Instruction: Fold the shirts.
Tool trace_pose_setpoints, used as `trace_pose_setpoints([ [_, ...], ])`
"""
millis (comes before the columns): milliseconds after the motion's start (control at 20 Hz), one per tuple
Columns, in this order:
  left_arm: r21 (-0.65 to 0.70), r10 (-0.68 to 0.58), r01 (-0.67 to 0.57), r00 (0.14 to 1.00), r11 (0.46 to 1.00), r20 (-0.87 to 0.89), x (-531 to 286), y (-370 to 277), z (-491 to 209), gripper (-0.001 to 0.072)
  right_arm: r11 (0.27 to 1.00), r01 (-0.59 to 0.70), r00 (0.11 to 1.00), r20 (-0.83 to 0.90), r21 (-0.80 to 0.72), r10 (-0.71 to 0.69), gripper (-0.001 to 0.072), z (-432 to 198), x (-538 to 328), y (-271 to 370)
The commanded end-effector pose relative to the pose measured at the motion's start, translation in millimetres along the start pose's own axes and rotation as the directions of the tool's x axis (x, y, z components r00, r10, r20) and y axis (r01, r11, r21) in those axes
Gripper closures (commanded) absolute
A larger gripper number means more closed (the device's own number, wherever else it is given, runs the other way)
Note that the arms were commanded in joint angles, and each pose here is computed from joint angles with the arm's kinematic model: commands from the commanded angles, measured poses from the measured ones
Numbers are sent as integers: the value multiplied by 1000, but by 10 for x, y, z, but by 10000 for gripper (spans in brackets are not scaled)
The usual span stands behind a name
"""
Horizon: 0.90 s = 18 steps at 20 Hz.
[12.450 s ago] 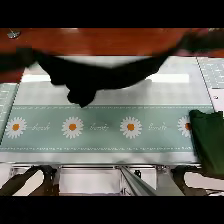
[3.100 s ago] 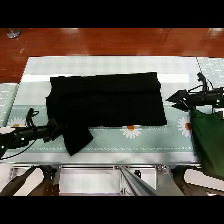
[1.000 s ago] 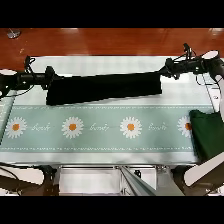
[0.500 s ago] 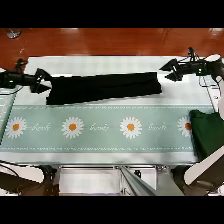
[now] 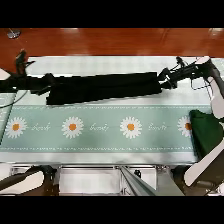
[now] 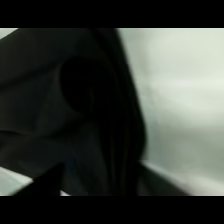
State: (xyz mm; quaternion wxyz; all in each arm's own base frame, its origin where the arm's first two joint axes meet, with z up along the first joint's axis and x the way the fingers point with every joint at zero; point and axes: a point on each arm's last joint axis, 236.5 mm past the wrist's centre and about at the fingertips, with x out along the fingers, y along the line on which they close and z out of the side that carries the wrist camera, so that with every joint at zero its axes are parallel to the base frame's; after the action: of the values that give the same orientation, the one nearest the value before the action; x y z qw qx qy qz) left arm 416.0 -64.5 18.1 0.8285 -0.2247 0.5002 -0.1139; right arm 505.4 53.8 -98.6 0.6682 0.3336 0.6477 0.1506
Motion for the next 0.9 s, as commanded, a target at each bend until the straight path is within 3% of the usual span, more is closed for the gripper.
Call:
trace_pose_setpoints([
  [0,189,-81,79,997,979,4,120,-745,-250,19,994,-10,1000,10,-109,11,682,26,169,357],
  [50,219,-97,93,995,971,7,194,-897,-288,262,988,-12,1000,2,-152,12,685,21,116,455],
  [100,239,-112,105,994,965,15,258,-1019,-310,660,984,-15,1000,-7,-180,14,685,-2,30,532],
  [400,298,-243,218,969,930,51,575,-1862,-424,683,938,101,992,108,-333,-68,685,-257,-937,869],
  [600,367,-280,282,958,886,-59,1030,-2404,-729,684,894,219,966,213,-390,-144,685,-891,-1484,988],
  [850,334,-286,356,927,873,-241,1657,-2929,-1295,684,895,257,944,292,-363,-153,685,-1790,-1686,939],
])
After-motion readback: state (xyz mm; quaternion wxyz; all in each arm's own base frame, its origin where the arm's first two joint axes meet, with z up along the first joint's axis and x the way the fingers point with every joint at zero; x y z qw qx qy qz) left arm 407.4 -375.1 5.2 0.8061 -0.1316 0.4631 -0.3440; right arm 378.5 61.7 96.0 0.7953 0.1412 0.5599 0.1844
